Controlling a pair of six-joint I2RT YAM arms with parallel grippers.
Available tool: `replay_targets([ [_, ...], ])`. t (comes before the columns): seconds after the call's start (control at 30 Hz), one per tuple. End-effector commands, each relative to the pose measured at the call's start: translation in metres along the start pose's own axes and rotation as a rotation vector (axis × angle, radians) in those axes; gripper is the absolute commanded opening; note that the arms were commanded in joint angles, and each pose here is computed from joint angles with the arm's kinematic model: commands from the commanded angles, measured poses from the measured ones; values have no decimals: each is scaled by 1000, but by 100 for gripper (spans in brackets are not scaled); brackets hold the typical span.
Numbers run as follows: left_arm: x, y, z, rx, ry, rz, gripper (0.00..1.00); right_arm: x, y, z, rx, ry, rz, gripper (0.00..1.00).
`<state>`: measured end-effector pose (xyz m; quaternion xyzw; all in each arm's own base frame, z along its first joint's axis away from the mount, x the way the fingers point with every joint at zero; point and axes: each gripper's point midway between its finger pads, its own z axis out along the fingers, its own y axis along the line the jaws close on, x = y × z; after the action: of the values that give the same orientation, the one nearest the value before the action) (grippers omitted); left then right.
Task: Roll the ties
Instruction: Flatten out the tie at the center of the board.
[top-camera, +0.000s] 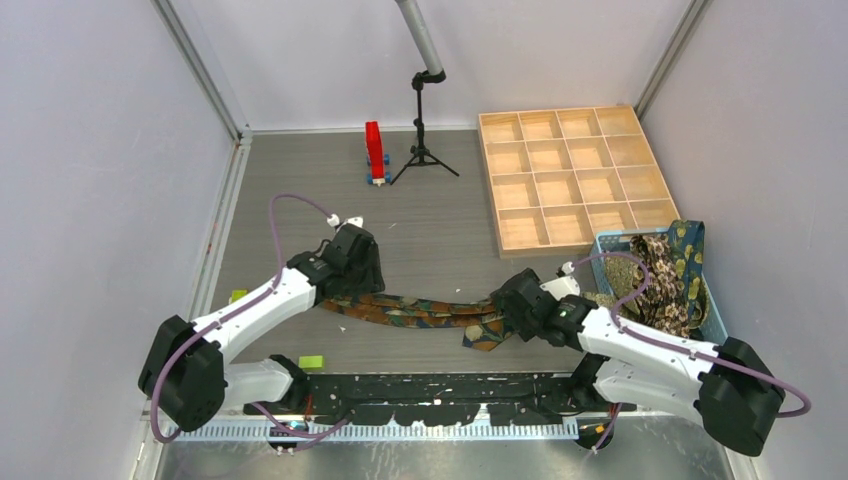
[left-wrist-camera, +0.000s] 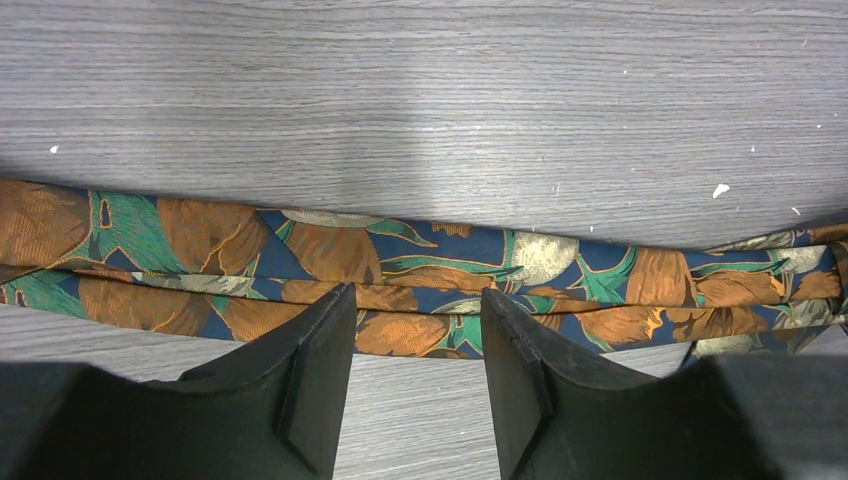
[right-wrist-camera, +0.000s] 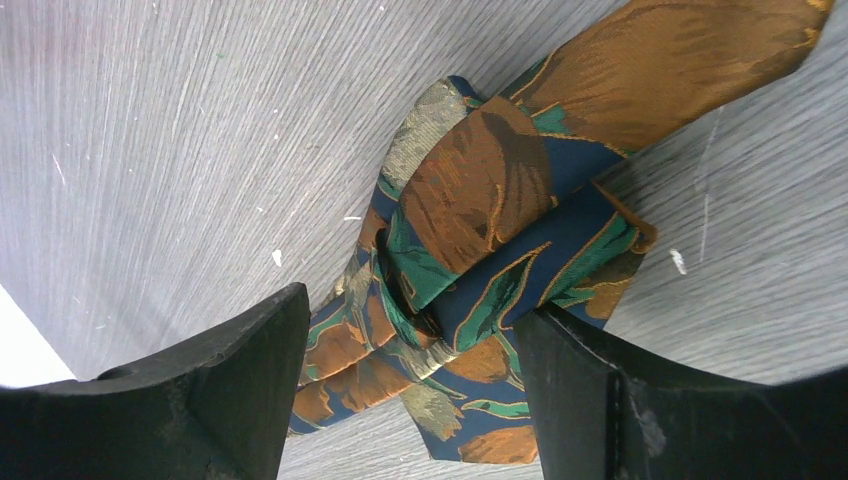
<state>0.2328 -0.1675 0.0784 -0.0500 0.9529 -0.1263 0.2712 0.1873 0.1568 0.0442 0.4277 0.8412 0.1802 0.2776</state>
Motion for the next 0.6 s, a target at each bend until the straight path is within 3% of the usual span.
replay_targets([
  [0.0,-5,-3,-2,28,-33,13,51,-1,23,0,-60,-4,48,77],
  [0.07,-4,-3,-1,29,-33,14,51,-2,21,1,-57,-11,43,73],
  [0.27,-1,0,2,28,-25,15,51,-15,17,8,-54,-102,-22,47],
  [0.47,1,1,-1,31,-21,17,50,-24,28,10,-16,-161,-162,10],
  [0.57,2,3,-4,27,-28,20,50,-32,50,-6,-48,-220,-233,1],
])
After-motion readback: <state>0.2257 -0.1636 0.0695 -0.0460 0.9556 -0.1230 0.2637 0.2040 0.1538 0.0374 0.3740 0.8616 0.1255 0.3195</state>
